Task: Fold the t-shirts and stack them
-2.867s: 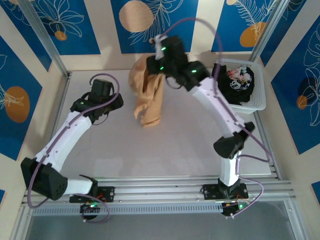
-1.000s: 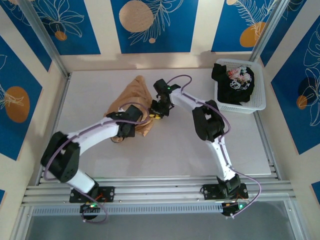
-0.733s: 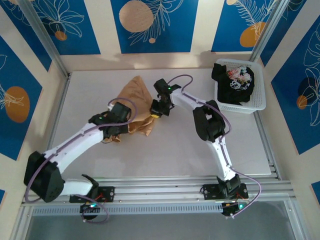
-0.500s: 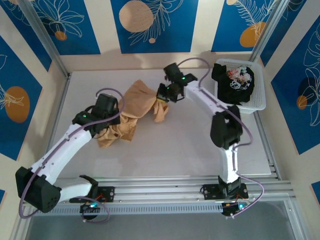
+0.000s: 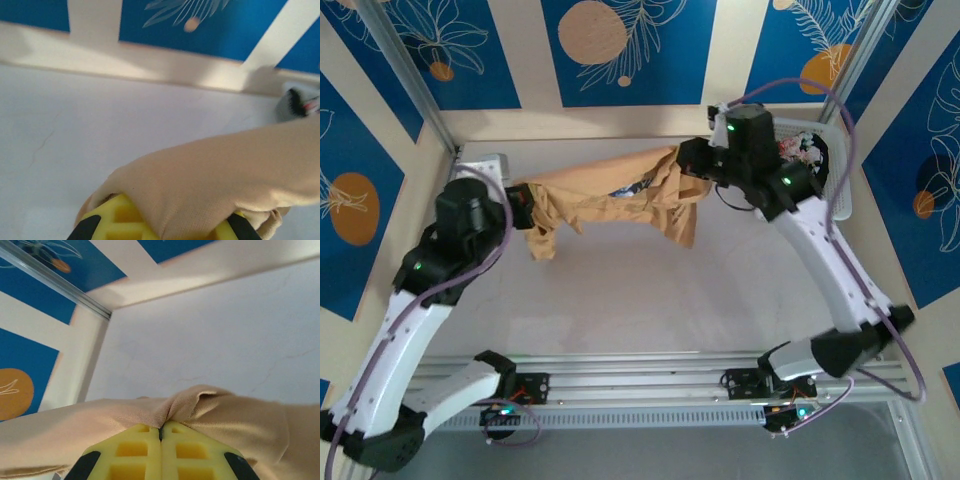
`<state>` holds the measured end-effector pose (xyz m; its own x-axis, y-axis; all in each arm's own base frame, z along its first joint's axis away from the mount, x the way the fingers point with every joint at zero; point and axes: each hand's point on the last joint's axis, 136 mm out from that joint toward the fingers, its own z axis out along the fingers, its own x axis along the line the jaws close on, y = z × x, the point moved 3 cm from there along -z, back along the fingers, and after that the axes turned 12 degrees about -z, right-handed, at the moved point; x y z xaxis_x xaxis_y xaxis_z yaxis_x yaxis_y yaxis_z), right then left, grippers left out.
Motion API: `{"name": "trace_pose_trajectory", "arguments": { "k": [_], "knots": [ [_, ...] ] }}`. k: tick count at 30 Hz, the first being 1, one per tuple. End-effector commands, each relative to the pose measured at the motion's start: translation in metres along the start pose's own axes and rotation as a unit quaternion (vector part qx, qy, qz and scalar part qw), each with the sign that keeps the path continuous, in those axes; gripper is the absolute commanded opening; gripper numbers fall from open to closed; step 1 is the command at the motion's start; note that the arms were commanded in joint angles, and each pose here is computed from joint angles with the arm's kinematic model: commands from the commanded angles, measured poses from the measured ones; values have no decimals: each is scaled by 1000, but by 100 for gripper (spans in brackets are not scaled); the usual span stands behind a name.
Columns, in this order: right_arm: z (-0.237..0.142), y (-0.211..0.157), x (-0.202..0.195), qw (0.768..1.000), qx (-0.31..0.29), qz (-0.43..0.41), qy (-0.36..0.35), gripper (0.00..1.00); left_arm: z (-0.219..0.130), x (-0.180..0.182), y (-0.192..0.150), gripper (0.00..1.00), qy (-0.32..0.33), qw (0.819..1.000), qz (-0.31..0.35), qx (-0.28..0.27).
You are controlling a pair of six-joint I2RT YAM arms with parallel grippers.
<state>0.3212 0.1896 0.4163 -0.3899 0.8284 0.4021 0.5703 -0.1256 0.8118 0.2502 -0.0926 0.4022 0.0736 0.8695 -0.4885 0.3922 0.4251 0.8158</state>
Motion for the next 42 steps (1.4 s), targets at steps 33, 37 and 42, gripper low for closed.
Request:
{"name": "trace_pose_trajectory", "arguments": {
  "k": [33,37,42],
  "knots": [
    [132,-99,-161,936,226,193,-190,53,146,172,-121,61,378,853,-160,323],
    [102,-137,-139,934,249,187,-174,54,99,189,-191,61,394,808,-208,387],
    [84,-167,-117,938,269,178,-128,55,102,194,-235,62,378,776,-267,428]
  ]
}}
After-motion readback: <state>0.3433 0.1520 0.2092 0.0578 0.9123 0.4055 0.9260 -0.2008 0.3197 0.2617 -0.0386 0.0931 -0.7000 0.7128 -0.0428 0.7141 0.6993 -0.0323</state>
